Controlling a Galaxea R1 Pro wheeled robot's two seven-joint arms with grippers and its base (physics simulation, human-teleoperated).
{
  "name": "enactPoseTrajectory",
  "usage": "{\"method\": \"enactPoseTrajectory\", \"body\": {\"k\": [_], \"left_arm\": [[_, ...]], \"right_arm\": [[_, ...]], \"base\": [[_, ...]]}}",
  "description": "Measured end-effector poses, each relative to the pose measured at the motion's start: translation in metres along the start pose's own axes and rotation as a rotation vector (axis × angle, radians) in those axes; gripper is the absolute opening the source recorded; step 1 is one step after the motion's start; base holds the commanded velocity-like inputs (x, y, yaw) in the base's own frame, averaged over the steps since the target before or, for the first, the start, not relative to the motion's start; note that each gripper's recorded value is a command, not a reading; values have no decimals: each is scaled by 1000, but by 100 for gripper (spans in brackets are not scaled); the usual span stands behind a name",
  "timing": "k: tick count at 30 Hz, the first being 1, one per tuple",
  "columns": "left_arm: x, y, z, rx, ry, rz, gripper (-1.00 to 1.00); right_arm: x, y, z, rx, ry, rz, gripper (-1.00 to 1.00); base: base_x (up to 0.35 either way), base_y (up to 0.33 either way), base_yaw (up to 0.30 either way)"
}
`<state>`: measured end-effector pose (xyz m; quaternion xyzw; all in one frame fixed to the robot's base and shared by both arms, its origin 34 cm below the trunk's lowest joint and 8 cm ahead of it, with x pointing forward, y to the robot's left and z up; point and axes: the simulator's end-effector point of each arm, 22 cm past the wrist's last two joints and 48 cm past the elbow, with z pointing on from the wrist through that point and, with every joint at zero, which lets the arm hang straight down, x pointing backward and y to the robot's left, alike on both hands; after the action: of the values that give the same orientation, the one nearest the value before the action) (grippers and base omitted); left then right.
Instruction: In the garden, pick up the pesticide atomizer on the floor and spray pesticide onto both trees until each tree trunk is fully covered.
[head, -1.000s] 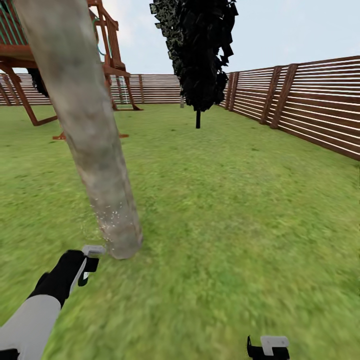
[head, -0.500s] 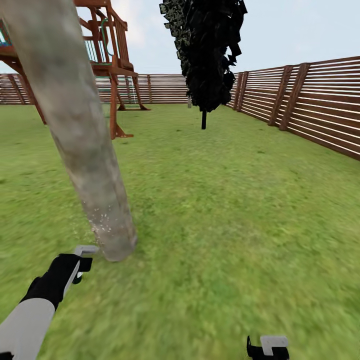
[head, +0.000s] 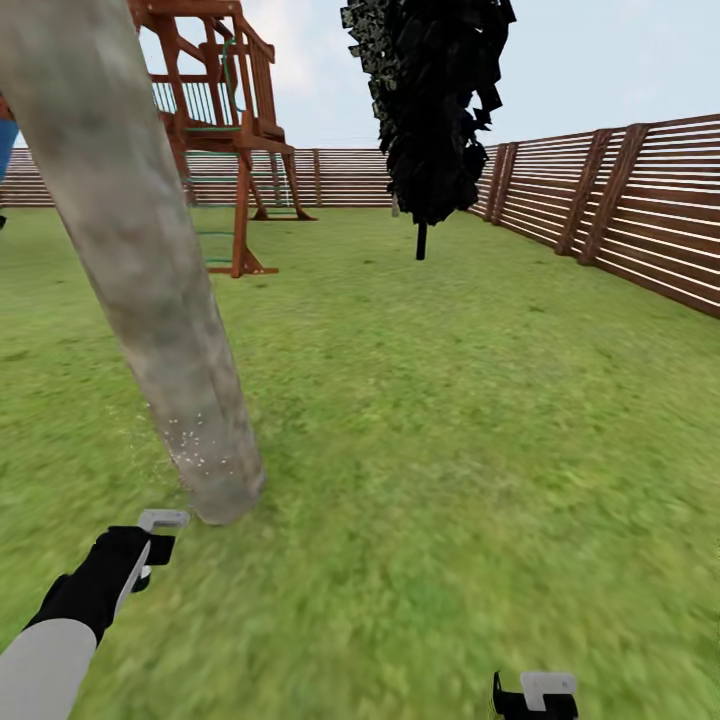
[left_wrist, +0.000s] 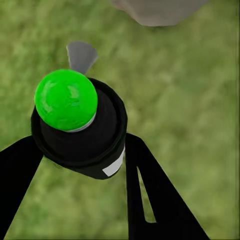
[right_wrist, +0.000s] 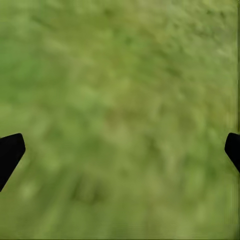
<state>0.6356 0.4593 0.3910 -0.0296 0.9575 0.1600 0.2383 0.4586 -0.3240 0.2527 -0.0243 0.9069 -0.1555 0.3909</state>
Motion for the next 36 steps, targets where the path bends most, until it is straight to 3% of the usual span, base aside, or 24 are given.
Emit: {"method": "enactPoseTrajectory", "body": {"k": [2,6,14,26,36], "left_arm": [[-1,-2,-1,-17,-3,2,-100],[-5,-44,-5,25,-12,-2,-100],[19,-15,2,-17,24,6,-100],[23,-19,2,-37,32,1,-100],[43,-45,4,-2,61,4,-100]], "right_arm": [[0,0,0,0,0,0,100],[0,0,0,0,0,0,100],[0,0,0,0,0,0,100],[0,-1,0,0,0,-1,100],[0,0,0,1,0,0,100]], "base": [[175,-242,125],[122,-125,260],[67,-48,167],[231,-180,4],[149,-227,249]]}}
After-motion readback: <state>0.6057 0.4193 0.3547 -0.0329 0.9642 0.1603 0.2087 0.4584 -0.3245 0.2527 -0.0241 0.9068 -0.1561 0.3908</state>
